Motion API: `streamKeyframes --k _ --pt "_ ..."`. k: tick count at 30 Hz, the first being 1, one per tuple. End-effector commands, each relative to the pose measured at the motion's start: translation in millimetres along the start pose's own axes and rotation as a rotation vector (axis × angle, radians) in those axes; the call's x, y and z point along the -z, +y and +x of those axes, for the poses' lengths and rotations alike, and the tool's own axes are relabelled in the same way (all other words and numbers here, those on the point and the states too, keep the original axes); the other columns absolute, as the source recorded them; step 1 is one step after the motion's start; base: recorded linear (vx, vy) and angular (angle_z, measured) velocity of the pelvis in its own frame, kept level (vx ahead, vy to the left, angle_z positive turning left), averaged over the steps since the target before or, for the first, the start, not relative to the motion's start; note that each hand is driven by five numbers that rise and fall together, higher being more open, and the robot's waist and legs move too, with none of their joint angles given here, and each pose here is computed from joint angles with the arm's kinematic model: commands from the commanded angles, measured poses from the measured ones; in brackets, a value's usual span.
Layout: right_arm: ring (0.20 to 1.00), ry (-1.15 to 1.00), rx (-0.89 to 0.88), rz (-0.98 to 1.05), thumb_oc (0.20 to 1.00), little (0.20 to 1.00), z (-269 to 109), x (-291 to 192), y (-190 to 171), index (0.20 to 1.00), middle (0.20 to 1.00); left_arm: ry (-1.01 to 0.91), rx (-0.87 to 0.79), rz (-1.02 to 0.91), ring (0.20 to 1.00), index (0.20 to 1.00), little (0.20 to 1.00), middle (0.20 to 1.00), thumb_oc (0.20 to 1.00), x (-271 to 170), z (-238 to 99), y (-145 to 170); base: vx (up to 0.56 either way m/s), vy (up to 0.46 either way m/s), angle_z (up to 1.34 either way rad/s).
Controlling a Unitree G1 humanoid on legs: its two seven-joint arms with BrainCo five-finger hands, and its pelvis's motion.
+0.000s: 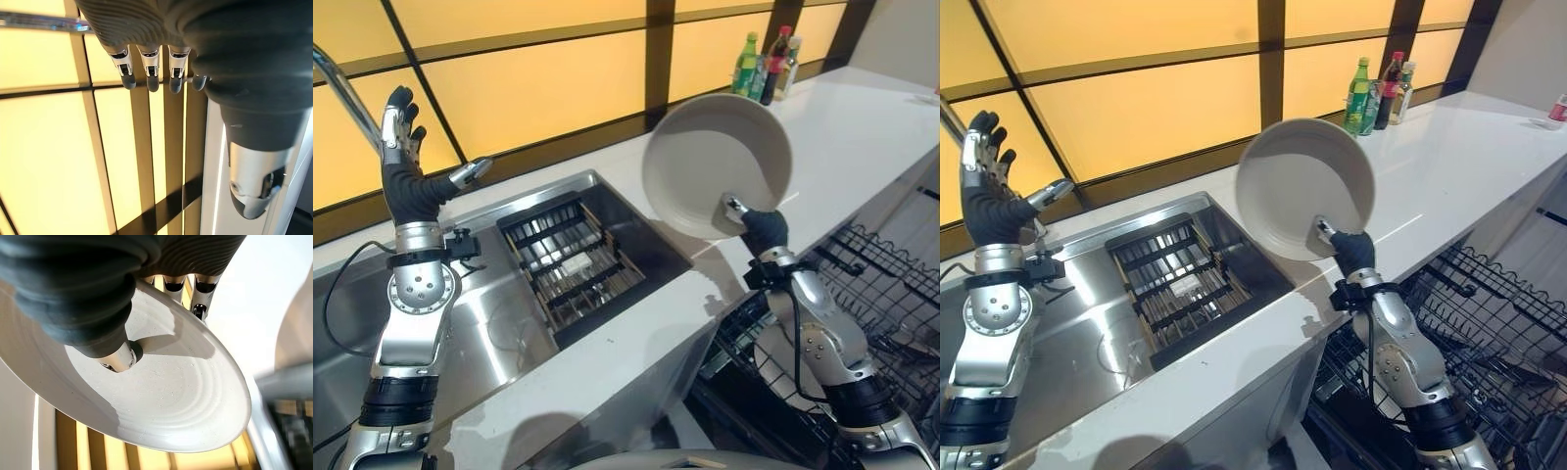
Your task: Pick up plates and place into dishwasher.
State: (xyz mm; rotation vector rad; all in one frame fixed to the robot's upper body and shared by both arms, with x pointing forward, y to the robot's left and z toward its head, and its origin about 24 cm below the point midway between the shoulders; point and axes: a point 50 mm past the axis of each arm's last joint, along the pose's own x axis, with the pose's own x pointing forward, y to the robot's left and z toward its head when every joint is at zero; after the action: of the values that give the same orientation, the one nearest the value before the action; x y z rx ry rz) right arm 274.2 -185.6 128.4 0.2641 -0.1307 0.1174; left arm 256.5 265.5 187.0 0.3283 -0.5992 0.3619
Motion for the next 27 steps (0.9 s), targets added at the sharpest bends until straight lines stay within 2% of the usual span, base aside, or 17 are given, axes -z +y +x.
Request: streamKeyframes --k 1,7,13,16,18,22,27 --pt "0.2 -0.14 0.056 -0.055 0.2 0.2 -0.1 -25.2 -12.6 0.2 0.2 -0.022 -0.05 0.06 1.0 1.0 1.0 1.0 1.0 -1.6 8.1 26.0 0.05 -0.046 -0.33" --pt "0.2 -0.094 0.225 -0.17 0.2 0.2 -15.1 -15.4 -49.8 0.2 0.2 0.054 -0.083 0.079 1.0 1.0 1.0 1.0 1.0 7.3 -1.8 47.0 0.02 -0.152 -0.27" --pt "0.2 -0.117 0.433 -0.449 0.2 0.2 -19.7 -22.1 -80.3 0.2 0.2 0.117 -0.106 0.124 1.0 1.0 1.0 1.0 1.0 15.9 -5.3 65.2 0.08 -0.31 -0.11" --pt "0.2 -0.111 0.472 -0.476 0.2 0.2 -22.6 -27.4 -88.9 0.2 0.2 0.144 -0.112 0.148 1.0 1.0 1.0 1.0 1.0 19.5 -9.6 70.9 0.15 -0.311 -0.06" --pt "0.2 -0.152 0.544 -0.57 0.2 0.2 -21.6 -36.4 -97.5 0.2 0.2 0.146 -0.12 0.129 1.0 1.0 1.0 1.0 1.0 20.1 -6.1 66.0 -0.05 -0.348 -0.03" --pt "0.2 -0.266 0.61 -0.637 0.2 0.2 -9.4 -62.8 -99.6 0.2 0.2 0.126 -0.181 0.078 1.0 1.0 1.0 1.0 1.0 18.3 8.6 61.5 -0.22 -0.231 0.02" --pt "0.2 -0.357 0.684 -0.757 0.2 0.2 -10.5 -86.0 -106.9 0.2 0.2 0.122 -0.225 0.053 1.0 1.0 1.0 1.0 1.0 20.9 8.5 55.5 -0.1 -0.108 0.0"
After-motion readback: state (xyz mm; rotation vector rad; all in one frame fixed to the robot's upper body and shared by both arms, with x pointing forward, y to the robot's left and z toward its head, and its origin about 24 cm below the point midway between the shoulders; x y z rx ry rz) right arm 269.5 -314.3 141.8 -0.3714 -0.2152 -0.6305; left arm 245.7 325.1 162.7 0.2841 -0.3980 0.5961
